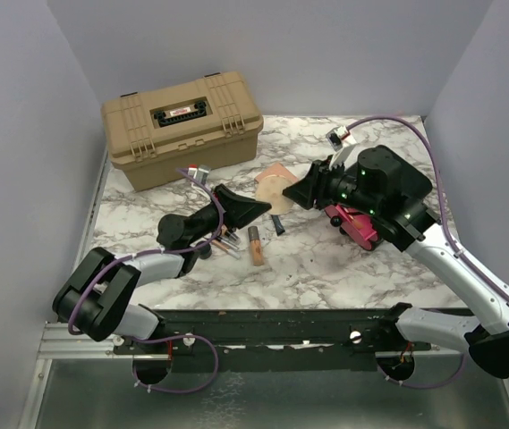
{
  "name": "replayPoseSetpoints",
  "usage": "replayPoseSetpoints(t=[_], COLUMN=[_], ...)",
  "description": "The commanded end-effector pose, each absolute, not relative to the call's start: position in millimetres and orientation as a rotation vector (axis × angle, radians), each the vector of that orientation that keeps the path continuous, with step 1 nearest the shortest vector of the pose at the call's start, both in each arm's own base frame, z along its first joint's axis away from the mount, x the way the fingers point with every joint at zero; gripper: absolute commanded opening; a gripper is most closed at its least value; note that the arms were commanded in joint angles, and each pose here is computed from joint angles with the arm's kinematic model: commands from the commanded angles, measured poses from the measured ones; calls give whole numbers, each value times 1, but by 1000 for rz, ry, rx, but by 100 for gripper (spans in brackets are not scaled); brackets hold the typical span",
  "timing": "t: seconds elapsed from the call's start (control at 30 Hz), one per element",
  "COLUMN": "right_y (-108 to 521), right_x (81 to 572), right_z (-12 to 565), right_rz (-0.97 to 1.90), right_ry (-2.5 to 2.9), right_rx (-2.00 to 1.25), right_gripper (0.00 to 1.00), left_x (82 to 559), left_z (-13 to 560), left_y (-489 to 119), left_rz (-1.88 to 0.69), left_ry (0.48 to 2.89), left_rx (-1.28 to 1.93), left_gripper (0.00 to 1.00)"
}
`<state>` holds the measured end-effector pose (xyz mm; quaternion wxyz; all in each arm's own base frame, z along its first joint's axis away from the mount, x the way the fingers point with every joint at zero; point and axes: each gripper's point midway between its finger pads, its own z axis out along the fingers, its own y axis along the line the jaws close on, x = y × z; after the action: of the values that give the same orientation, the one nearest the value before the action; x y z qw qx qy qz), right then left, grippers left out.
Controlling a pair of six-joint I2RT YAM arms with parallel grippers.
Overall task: Organize the makeup
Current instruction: Pick up the makeup tool from the center of the board, then place the makeup tool in the drawer.
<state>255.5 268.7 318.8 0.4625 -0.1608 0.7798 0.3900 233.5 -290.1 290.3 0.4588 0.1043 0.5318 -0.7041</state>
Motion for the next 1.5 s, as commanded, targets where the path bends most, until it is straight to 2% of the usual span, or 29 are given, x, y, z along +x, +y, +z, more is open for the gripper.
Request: replayPoseSetpoints(t=[0.0,0.17,0.27,0.3,0.37,0.4,0.43,0.5,0.53,0.63,0.7,0.9,1.03,1.23,1.47], right_y=[273,276,276,276,275,274,272,266,261,244,227,174,152,140,101], right_x=[245,241,240,239,237,236,235,238,240,249,259,274,277,275,274], right_z=[335,335,334,334,334,335,335,336,336,332,325,299,303,308,283], right_rz=[1027,1053,1058,1056,1050,1045,1038,999,968,847,729,331,210,130,-161], right_ry=[1846,1830,1825,1821,1805,1798,1792,1786,1792,1831,1869,2012,1989,1960,2050], right_rx=[-451,-480,-493,-499,-521,-527,-528,-504,-482,-428,-374,-336,-302,-286,-273], right_gripper=[40,25,11,8,2,1,1,0,1,1,1,1,1,1,1], left_x=[213,212,211,212,214,216,219,225,226,236,249,276,276,267,250], left_z=[323,323,322,322,320,319,316,309,307,297,285,253,247,233,219], left_y=[-284,-283,-284,-283,-283,-283,-283,-285,-285,-286,-285,-286,-302,-342,-397], left_rz=[-1736,-1729,-1731,-1730,-1725,-1718,-1708,-1689,-1680,-1630,-1552,-1304,-1236,-1246,-1321], left_ry=[1148,1145,1147,1147,1155,1163,1177,1215,1223,1291,1370,1589,1641,1699,1729], left_rx=[367,370,376,374,359,348,332,314,313,279,238,205,249,381,532], left_gripper=[7,6,7,11,29,42,51,64,69,73,80,82,82,82,80])
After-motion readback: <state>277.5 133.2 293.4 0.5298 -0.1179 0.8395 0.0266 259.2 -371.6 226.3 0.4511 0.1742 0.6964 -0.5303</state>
